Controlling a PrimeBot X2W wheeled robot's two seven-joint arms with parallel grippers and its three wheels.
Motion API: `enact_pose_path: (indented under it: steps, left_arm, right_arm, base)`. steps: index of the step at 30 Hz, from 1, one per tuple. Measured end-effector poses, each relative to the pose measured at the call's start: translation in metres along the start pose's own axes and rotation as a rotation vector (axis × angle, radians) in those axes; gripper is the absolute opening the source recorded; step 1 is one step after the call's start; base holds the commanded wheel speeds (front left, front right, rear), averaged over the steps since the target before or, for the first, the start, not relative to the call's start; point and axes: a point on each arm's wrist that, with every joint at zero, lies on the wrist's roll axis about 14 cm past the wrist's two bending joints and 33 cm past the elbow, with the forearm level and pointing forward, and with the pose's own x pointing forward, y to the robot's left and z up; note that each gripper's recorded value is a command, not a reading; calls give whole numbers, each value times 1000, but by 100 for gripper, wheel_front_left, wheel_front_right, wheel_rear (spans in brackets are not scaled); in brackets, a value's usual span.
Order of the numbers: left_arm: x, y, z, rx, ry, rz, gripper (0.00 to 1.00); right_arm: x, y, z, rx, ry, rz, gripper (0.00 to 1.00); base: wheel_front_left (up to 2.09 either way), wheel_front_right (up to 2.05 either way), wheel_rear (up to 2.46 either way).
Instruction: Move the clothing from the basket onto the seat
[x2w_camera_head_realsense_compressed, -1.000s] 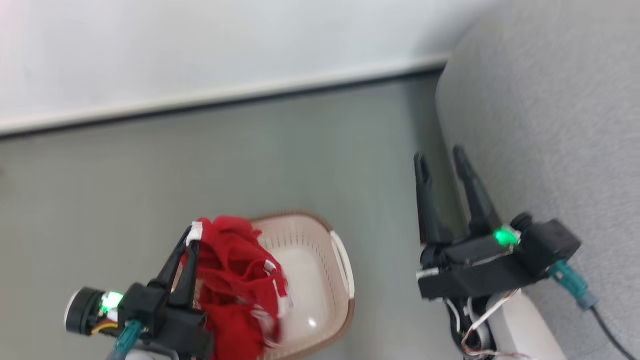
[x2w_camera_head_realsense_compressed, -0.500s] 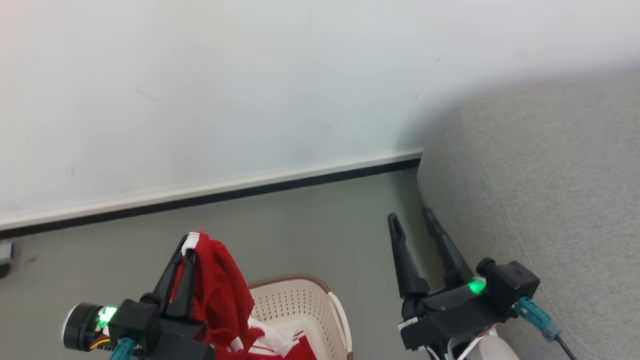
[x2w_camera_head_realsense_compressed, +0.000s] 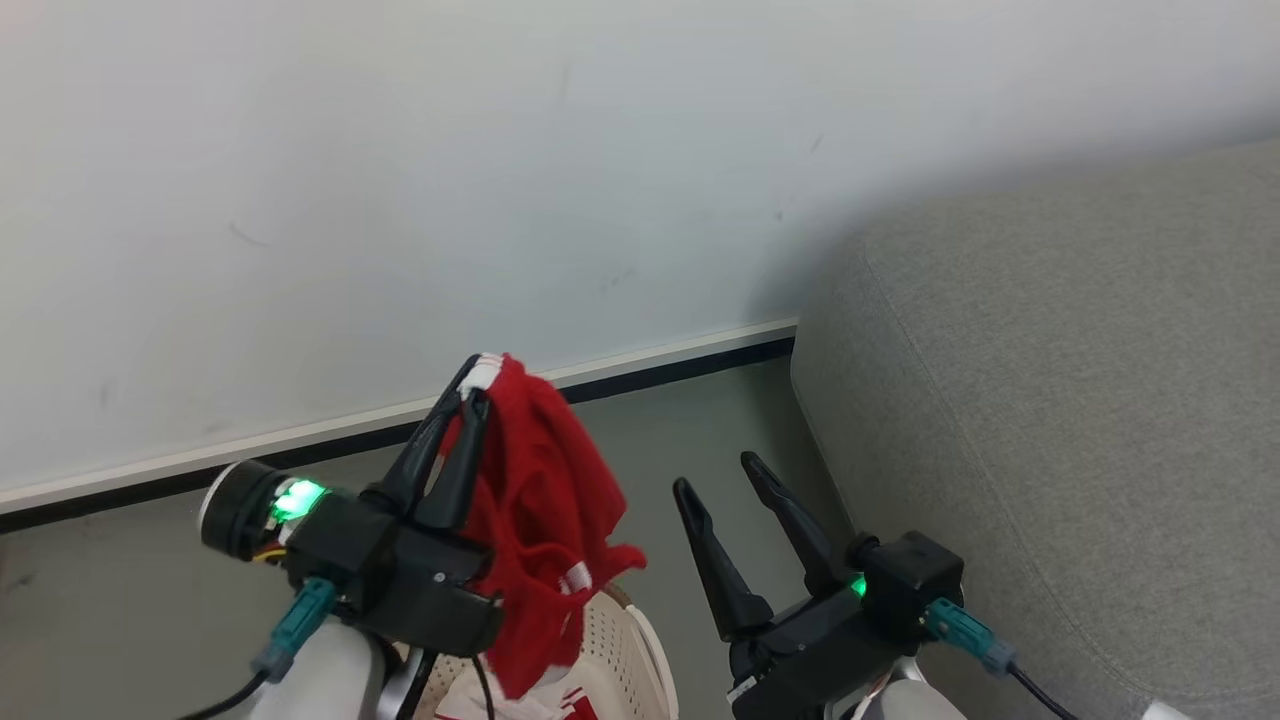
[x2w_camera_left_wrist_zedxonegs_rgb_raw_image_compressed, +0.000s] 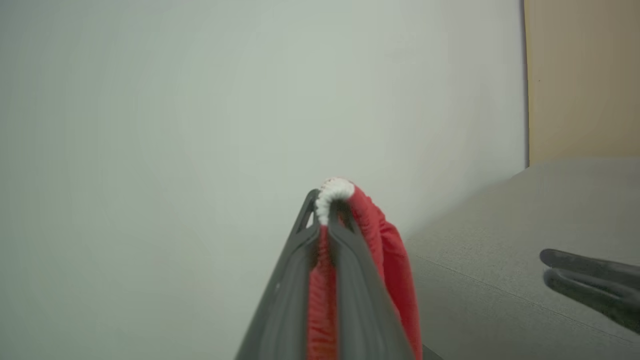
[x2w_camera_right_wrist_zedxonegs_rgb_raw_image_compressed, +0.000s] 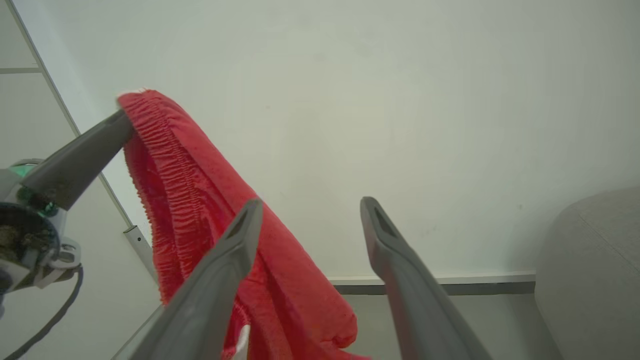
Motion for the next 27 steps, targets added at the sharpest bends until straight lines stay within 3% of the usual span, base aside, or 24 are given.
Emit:
enact_pose_path:
  steps: [12, 19, 20, 22, 27]
  left_arm:
    - [27, -77, 46, -51, -154, -247, 0]
    - [21, -98, 58, -67, -179, -310, 0]
    - [21, -99, 58, -66, -180, -311, 0]
    - [20, -99, 58, -65, -179, -313, 0]
    - [16, -94, 41, -85, -120, -302, 0]
  right_arm:
    - [0, -6, -2, -137, 49, 55, 100]
    - [1, -4, -1, -153, 48, 65, 100]
    - [1, -3, -1, -155, 50, 69, 49]
    - [1, 0, -3, -157, 54, 78, 0]
    - [1, 1, -6, -141, 60, 77, 0]
  base:
    - [0, 0, 0]
    - [0, 0, 0]
    - [0, 0, 0]
    - [0, 0, 0]
    - [0, 0, 0]
